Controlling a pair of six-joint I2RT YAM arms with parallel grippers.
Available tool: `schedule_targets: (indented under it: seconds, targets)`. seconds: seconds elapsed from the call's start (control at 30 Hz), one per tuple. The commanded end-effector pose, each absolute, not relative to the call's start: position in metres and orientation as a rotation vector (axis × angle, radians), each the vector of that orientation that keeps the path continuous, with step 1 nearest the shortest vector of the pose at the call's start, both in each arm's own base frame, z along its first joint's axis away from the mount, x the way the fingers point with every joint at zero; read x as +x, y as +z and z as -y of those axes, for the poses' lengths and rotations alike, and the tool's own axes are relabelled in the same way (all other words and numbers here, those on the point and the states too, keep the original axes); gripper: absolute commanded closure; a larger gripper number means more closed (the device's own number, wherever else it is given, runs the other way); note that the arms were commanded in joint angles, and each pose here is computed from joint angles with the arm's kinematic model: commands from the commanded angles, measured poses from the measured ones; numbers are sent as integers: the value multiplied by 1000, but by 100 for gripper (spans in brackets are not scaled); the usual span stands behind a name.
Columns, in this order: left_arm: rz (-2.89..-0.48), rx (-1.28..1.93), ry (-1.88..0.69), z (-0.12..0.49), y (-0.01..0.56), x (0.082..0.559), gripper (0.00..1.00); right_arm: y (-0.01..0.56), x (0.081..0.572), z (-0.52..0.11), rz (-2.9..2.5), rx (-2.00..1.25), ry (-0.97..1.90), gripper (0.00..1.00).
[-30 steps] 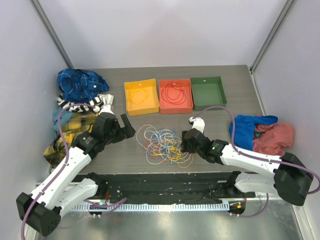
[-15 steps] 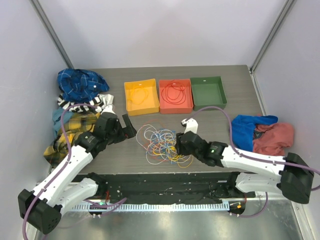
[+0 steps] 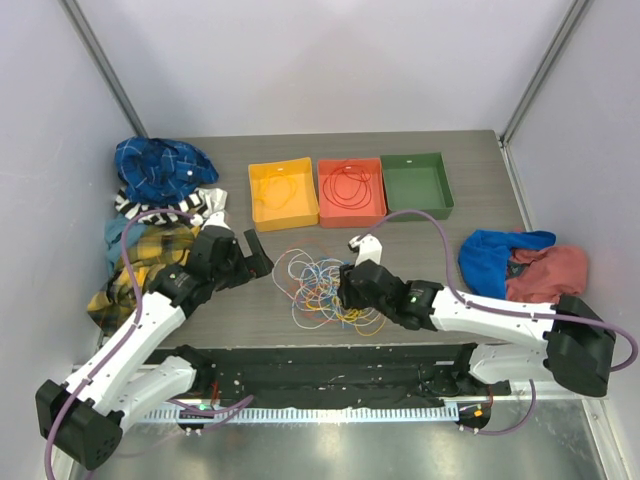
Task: Untangle the cables
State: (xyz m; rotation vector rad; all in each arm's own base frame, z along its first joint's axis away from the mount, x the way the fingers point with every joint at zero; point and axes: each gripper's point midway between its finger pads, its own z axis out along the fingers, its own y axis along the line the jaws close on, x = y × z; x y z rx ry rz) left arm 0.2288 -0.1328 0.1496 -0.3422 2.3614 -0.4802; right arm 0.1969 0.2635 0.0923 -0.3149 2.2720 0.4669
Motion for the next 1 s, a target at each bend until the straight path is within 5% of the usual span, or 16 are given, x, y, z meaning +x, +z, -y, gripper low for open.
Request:
schedule_targets:
  seconds: [0.0,0.3,0.4,0.47,0.53,0.97]
  targets:
    - [-2333,-336,-515,137,155,231,0,142,204,-288,-2150,-309,566,51]
    - [-2341,-342,-528,138,153,228,0,90,198,-297,-2300,-399,425,54]
    - [-2349,-339,-530,138,150,226,0,75,201,-293,-2327,-390,366,71]
    - [-2351,-342,-535,138,149,225,1,82,207,-293,-2301,-377,343,92]
    - [-2352,-339,-544,140,150,225,2,104,214,-289,-2246,-349,332,99]
    - [-2276,-212,-652,179,188,245,1,374,228,-223,-1794,-121,432,99]
